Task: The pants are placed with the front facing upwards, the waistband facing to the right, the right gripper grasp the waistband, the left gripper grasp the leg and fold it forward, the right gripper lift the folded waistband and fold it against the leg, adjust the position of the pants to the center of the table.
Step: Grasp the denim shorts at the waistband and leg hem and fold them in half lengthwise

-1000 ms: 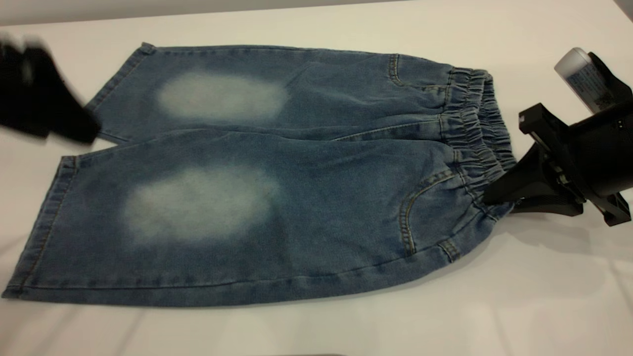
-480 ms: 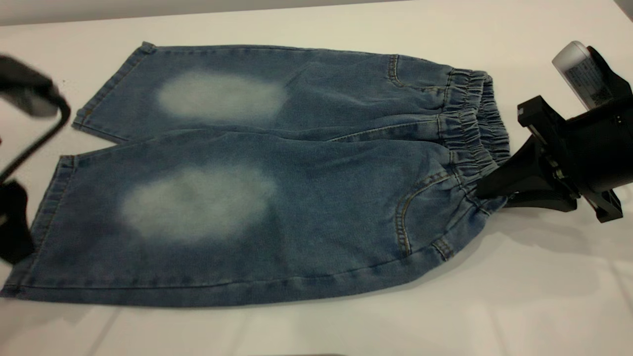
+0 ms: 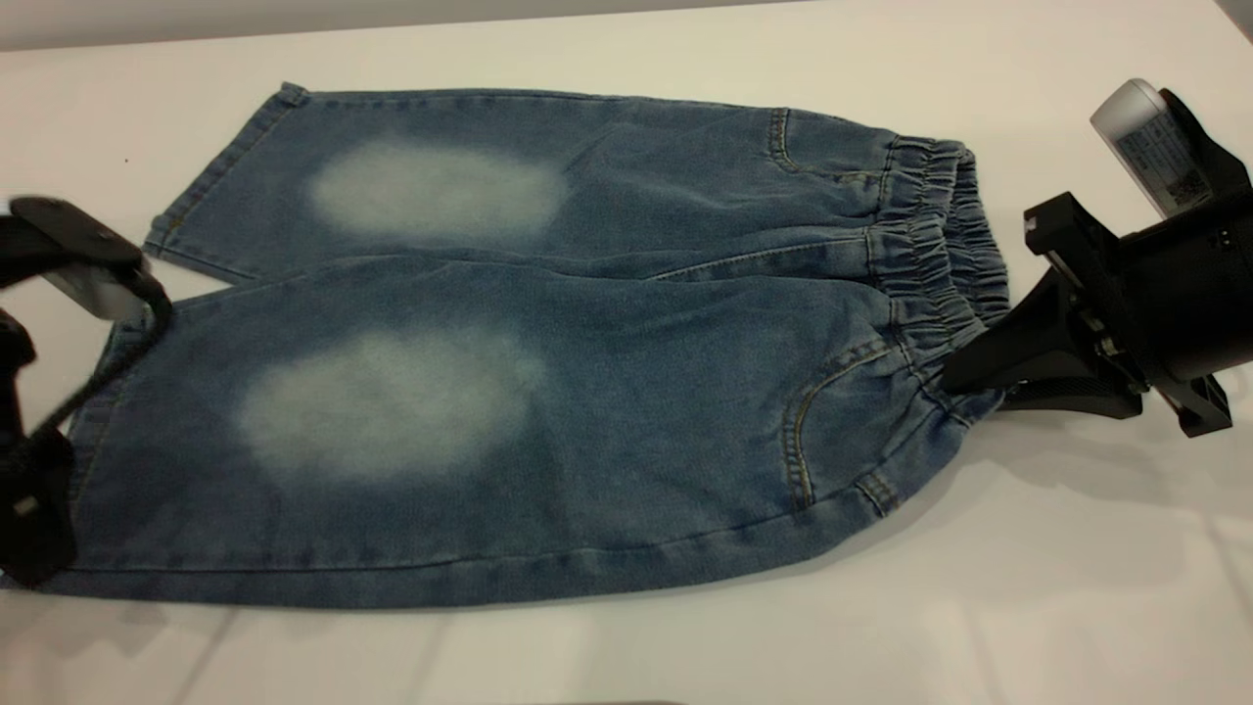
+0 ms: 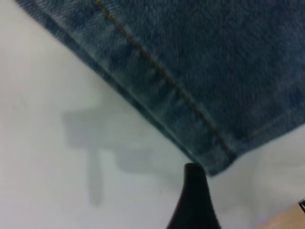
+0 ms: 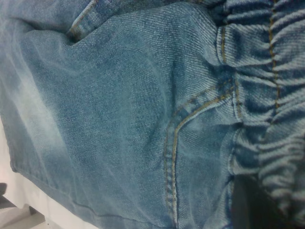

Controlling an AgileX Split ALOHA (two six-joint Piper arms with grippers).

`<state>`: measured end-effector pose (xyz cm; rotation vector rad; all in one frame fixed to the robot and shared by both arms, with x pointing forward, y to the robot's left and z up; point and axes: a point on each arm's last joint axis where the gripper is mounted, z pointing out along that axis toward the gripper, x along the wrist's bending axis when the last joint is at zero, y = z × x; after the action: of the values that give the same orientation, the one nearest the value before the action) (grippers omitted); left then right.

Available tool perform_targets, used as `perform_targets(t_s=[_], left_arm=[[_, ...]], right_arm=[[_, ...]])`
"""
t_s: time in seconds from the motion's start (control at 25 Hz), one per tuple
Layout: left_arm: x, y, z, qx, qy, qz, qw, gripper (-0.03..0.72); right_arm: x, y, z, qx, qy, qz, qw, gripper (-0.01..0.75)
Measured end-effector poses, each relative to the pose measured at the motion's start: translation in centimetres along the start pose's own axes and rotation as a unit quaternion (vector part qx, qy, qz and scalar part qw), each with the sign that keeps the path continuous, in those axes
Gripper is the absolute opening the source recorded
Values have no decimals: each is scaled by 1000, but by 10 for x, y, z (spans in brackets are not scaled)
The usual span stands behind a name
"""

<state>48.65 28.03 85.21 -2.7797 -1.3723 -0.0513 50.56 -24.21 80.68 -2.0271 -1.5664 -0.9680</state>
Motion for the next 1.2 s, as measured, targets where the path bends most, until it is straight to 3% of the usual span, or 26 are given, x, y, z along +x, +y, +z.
perform_targets(t_s=[0.4, 0.52, 0.72, 0.84, 1.2], left_arm=[[2, 6, 25, -3, 1, 1, 1000, 495], [2, 6, 27, -1, 2, -2, 1000, 422], [5, 7, 28, -1, 6, -2, 1000, 176], [5, 7, 28, 0, 5, -3, 1000, 81], [5, 8, 16, -19, 11, -38, 999, 60]], right_arm=[[0, 0, 0, 0, 0, 0, 1000, 51], [0, 0, 0, 0, 1, 0, 1000, 51], [0, 0, 0, 0, 2, 0, 1000, 52], [1, 0, 0, 0, 3, 0, 1000, 53], [4, -2, 0, 9, 22, -9, 1000, 48]])
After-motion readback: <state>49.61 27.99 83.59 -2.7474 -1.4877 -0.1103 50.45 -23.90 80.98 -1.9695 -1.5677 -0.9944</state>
